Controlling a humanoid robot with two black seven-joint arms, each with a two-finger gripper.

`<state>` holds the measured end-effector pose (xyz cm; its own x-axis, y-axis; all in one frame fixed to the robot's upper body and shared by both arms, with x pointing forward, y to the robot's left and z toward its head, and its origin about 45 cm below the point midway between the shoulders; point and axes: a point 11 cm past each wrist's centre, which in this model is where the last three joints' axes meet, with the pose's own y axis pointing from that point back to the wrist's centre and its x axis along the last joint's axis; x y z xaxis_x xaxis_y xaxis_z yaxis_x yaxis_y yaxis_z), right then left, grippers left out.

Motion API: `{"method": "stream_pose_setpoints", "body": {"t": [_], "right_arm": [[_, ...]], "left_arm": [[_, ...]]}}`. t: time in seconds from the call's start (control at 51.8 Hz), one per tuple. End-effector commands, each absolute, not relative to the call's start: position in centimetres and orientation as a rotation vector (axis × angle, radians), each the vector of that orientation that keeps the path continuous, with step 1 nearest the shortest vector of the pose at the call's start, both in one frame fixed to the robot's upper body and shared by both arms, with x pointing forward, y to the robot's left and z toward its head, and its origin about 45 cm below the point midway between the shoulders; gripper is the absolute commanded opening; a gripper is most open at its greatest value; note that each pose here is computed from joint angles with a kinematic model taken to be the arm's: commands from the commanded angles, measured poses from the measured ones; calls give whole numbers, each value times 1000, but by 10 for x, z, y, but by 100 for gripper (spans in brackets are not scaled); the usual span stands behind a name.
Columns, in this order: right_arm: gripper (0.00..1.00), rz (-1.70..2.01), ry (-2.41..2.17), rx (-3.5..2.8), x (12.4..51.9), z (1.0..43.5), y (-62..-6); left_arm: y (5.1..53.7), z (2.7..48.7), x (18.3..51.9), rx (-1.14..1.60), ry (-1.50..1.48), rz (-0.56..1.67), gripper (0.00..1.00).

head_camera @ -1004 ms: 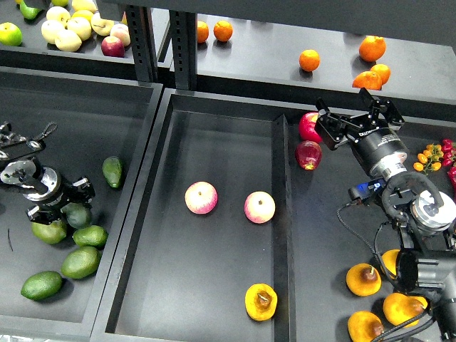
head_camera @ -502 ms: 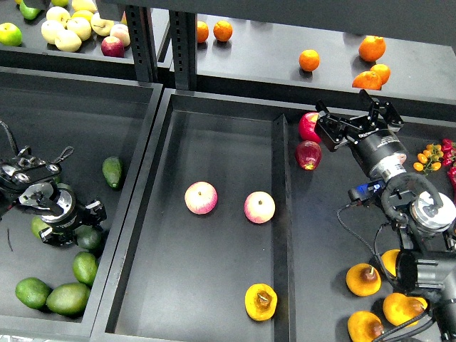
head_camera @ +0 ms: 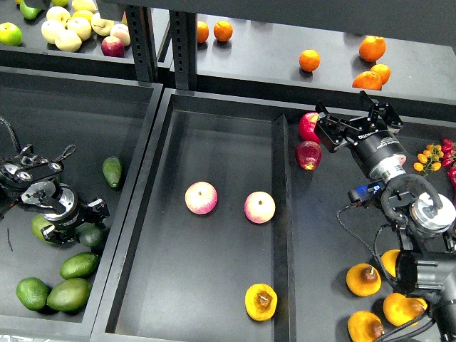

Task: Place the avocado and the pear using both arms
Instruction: 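Raise the left gripper and pull it back beside the apples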

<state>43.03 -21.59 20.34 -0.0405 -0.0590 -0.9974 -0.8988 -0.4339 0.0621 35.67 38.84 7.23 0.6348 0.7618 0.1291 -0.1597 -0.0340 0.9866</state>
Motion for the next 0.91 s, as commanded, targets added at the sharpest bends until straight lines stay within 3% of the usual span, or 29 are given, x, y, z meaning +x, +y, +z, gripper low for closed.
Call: {"method": "stream_pose_setpoints", "body": {"t": [0.0,0.155,0.348,0.888], "right_arm": [[100,1560,1040,-1552,430,202,-214],[100,1569,1046,-1549,427,197,-214],[100,1562,1046,-1542,427,198,-217],[100,1729,1064,-1384,375,125,-221]], "left_arm": [[407,99,373,1413,512,865,99],[413,163,420,1250,449,1010,99],[398,194,444,917,512,1109,99],[330,173,416,139,876,991,99]]}}
